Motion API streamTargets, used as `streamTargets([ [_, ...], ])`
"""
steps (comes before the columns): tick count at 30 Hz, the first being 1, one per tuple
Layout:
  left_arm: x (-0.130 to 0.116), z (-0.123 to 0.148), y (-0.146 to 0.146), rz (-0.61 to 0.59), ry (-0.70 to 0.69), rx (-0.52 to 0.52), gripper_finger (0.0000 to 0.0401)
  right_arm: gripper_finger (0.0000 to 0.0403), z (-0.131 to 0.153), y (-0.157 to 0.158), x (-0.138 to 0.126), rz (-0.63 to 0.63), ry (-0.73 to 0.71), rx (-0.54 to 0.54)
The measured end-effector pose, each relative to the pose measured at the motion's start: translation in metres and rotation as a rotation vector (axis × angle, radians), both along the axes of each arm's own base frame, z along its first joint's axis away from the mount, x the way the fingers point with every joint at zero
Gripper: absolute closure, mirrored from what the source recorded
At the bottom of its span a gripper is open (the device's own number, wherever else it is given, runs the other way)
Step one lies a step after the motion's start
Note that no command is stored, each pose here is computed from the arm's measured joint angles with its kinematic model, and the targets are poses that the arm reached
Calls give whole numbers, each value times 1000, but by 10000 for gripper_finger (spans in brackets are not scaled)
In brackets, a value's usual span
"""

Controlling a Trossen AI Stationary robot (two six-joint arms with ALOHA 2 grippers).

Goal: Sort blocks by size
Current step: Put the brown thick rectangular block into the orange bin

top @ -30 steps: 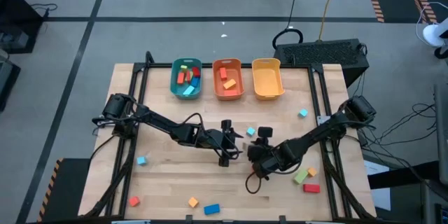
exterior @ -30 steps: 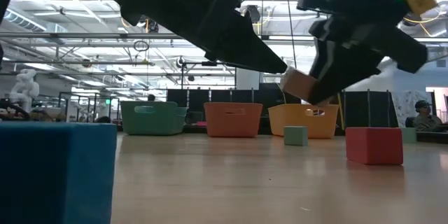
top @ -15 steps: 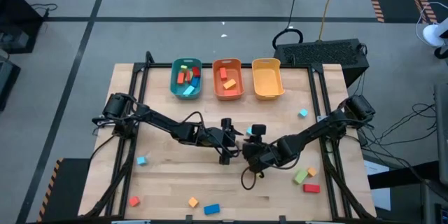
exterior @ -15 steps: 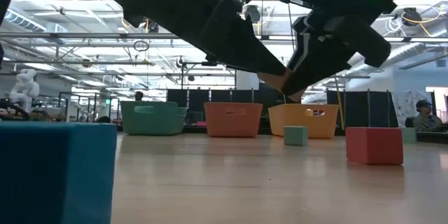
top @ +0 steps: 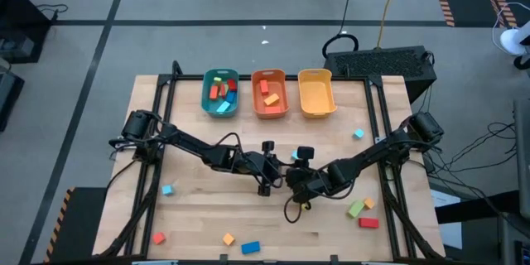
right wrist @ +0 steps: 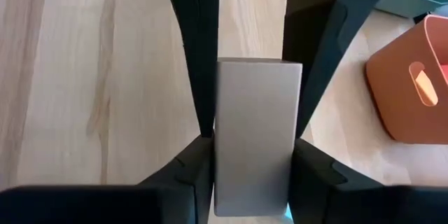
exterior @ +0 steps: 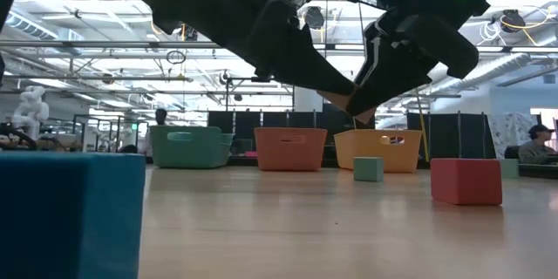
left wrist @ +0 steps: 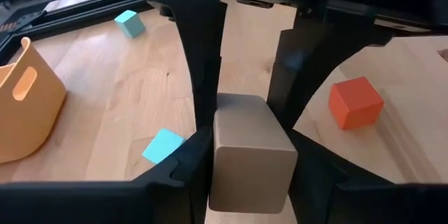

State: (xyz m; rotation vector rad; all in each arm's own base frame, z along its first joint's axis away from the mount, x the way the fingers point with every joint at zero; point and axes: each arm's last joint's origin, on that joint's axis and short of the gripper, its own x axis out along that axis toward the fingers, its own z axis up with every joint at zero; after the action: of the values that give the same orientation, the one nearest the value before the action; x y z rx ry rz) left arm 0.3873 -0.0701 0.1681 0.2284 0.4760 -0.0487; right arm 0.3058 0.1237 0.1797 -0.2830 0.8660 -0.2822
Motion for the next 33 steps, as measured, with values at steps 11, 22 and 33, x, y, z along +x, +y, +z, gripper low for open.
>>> streamTargets([
  [11, 0, 0, 4, 64, -3, 3, 264, 194, -9, -10, -21, -204, 121, -25],
  [22, 2, -3, 31, 158, 36, -14, 264, 187, -22, -17, -60, -398, 250, -137],
  [33, -2, 2, 83, 287, 81, -5, 264, 188, -55, -27, -84, -486, 252, -98],
])
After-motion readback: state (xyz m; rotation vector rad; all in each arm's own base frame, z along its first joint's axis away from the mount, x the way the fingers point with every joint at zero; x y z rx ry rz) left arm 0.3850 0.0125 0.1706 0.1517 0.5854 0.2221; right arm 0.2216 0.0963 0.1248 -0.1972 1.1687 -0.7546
